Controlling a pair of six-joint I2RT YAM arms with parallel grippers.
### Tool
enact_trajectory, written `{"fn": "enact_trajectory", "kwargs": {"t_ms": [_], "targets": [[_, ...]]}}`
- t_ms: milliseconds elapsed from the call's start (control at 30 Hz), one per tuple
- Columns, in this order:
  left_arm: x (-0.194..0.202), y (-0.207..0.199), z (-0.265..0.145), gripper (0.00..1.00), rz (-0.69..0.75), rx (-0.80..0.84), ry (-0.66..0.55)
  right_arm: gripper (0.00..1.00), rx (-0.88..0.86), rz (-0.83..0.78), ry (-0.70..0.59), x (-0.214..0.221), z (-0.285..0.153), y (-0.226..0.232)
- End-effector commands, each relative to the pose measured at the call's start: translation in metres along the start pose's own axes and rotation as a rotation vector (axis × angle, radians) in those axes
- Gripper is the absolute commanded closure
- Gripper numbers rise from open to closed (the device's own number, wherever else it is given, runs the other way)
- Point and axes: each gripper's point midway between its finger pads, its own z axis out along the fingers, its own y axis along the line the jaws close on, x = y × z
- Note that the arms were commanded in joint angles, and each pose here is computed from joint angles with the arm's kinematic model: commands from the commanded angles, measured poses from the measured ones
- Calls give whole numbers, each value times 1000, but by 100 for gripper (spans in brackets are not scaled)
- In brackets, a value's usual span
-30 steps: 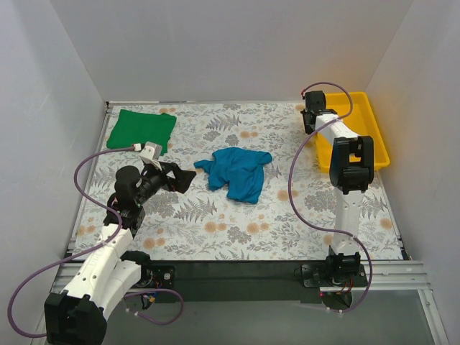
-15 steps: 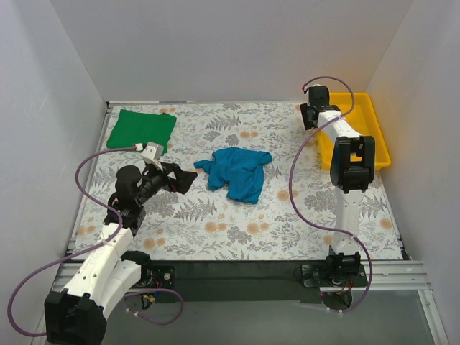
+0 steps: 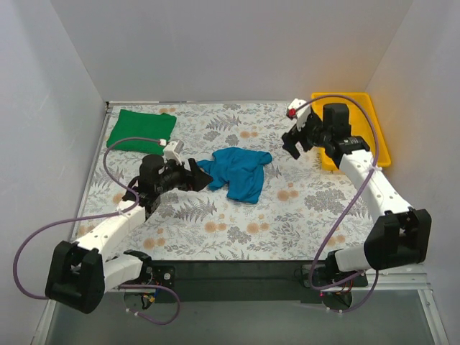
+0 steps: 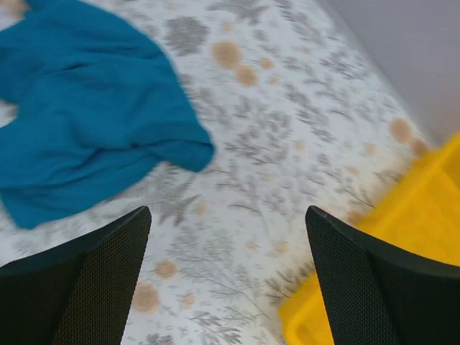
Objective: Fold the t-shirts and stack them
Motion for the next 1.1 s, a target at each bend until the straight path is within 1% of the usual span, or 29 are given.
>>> {"fn": "enact_trajectory", "kwargs": {"t_ms": [0,33,67,100,133,167,200,233,300,333,367,400,433,500,600,733,833,900,933,967,1000,1033,1067], "targets": [[-1,-17,20,25,-65,-1,34,6,-507,-27,-146,14,-21,106],[3,-20,26,29,-63,-9,52,6,-641,14,-202,16,-38,137],[14,-27,33,31,-45,-10,84,6,-688,33,-221,19,-45,148],[19,-16,43,33,-34,-75,97,7,-723,43,-241,20,-51,157],[16,-16,50,34,-12,-101,108,6,-740,34,-273,17,-61,163],[17,-18,56,37,19,-124,119,5,-727,31,-270,27,-60,166],[20,-2,66,38,74,-191,135,4,-710,21,-266,32,-60,167],[17,1,69,39,98,-227,157,2,-676,3,-264,34,-62,165],[18,12,76,44,159,-276,190,2,-665,8,-253,46,-61,169],[24,23,79,45,174,-323,227,2,-661,4,-265,47,-64,169],[16,23,84,47,192,-333,224,2,-661,22,-252,59,-64,172],[15,24,86,50,204,-336,234,2,-654,21,-266,60,-64,171],[18,34,86,51,228,-379,256,2,-646,23,-271,63,-66,170],[11,36,89,53,245,-404,251,2,-632,52,-265,72,-67,166],[10,40,93,53,263,-416,267,2,-632,97,-277,74,-69,159],[23,45,102,54,265,-405,330,2,-631,113,-269,77,-67,156],[31,52,109,58,275,-416,371,2,-634,116,-269,79,-67,157],[29,53,114,77,280,-418,373,2,-643,117,-275,78,-68,158],[24,51,116,83,283,-414,362,2,-651,118,-276,78,-68,160],[19,48,115,98,291,-408,352,2,-659,127,-277,78,-68,161],[12,44,116,100,295,-402,335,2,-681,135,-282,77,-68,164],[6,39,115,100,300,-392,319,3,-693,154,-271,75,-66,167],[-4,30,112,100,301,-369,293,8,-700,153,-240,69,-58,169]]}}
